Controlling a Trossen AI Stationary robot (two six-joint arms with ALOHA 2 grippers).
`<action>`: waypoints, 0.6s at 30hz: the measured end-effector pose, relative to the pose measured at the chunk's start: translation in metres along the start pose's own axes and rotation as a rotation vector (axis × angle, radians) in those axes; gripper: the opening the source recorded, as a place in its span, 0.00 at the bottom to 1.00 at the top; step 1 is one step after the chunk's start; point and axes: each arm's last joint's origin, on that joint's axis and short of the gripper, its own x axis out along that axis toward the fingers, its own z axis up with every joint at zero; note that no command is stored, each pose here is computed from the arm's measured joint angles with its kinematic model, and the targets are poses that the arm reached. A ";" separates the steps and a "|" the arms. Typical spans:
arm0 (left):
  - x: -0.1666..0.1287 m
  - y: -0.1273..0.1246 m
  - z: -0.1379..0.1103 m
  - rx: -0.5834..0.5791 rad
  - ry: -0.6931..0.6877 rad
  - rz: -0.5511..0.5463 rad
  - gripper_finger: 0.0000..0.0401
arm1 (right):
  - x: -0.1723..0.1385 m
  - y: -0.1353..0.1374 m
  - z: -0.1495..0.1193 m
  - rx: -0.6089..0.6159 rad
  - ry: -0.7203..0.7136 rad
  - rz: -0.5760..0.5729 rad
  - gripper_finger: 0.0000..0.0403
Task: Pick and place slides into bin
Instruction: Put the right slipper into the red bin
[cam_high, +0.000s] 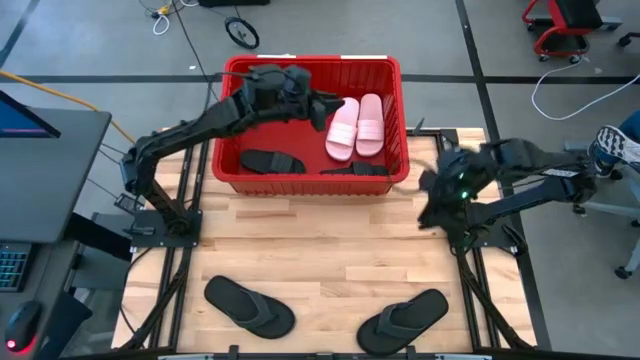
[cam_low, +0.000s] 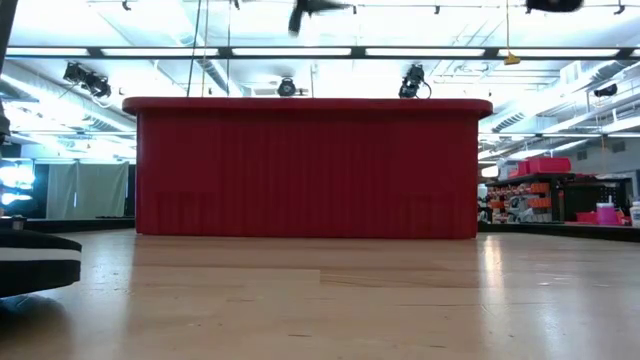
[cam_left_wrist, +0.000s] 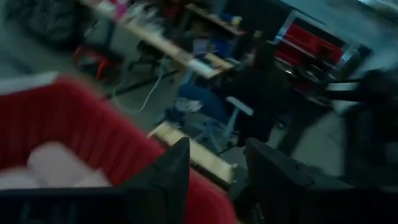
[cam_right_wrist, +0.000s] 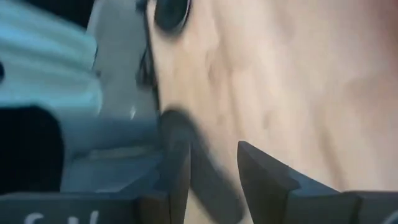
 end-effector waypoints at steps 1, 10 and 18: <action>-0.005 -0.009 0.007 0.033 -0.002 -0.017 0.39 | 0.009 0.000 -0.004 -0.001 0.045 0.018 0.34; -0.041 -0.054 0.039 0.027 0.053 -0.074 0.34 | 0.113 0.028 -0.055 -0.009 0.223 0.365 0.32; -0.048 -0.068 0.030 0.036 0.154 -0.085 0.29 | 0.170 0.047 -0.100 -0.150 0.085 0.325 0.32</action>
